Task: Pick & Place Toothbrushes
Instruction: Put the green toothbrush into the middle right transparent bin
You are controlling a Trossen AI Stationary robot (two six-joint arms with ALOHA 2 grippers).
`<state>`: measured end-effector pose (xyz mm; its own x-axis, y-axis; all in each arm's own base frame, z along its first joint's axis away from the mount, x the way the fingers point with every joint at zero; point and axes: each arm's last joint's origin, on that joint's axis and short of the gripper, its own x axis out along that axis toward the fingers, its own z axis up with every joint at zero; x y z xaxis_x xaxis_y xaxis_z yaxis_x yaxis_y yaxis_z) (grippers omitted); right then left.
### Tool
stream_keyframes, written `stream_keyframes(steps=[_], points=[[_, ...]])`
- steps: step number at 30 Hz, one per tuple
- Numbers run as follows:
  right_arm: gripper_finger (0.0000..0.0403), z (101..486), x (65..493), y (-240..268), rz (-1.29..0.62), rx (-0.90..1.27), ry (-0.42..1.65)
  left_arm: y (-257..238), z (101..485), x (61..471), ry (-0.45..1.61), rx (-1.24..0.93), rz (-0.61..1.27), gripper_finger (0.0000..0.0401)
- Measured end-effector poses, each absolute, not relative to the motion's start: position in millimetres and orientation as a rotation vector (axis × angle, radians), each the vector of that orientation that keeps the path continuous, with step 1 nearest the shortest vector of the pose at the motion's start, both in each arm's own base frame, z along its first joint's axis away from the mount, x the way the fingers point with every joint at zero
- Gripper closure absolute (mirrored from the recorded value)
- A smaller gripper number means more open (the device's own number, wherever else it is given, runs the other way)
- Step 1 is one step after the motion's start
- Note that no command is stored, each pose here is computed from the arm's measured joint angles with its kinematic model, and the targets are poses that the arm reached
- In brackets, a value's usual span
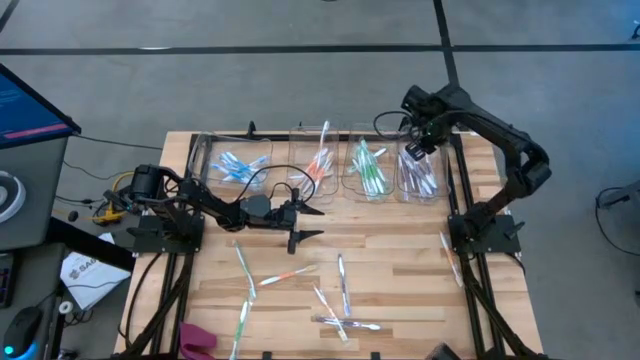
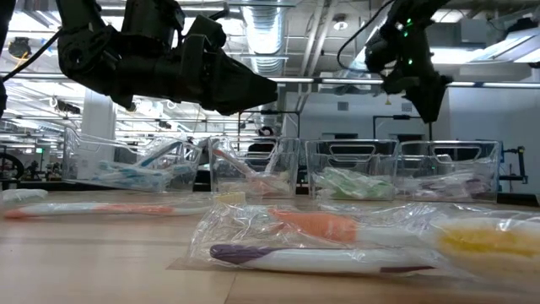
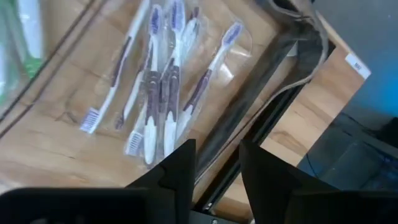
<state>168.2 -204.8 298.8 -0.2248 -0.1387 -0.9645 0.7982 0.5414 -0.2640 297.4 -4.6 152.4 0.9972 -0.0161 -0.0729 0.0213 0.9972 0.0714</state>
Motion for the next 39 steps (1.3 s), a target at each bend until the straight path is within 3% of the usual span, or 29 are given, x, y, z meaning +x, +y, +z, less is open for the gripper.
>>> stream_keyframes(steps=[8, 18, 24, 30, 34, 39], points=[[0.029, 346.0, 152.4, -155.2, -0.929, 0.458, 1.369, -4.6, 152.4, 297.4, 0.072, 0.071, -0.02, 0.0164], [0.0291, 399.9, 104.8, -52.2, -0.684, 0.45, 0.958, -4.1, 156.2, 296.3, 0.06, 0.074, -0.019, 0.0164], [0.029, 407.9, 68.7, -16.5, -0.572, 0.593, 0.837, -3.0, 167.8, 275.5, 0.019, 0.148, -0.014, 0.0164], [0.0291, 412.0, 54.3, -4.0, -0.458, 0.663, 0.764, -2.7, 174.9, 237.3, -0.021, 0.092, -0.012, 0.0164], [0.029, 410.3, 63.9, -0.3, -0.391, 0.593, 0.71, -7.1, 173.9, 216.9, -0.037, 0.019, -0.032, 0.0164], [0.029, 395.4, 96.3, 12.4, -0.171, 0.446, 0.646, -20.8, 175.2, 209.1, -0.052, 0.025, -0.1, 0.0164]])
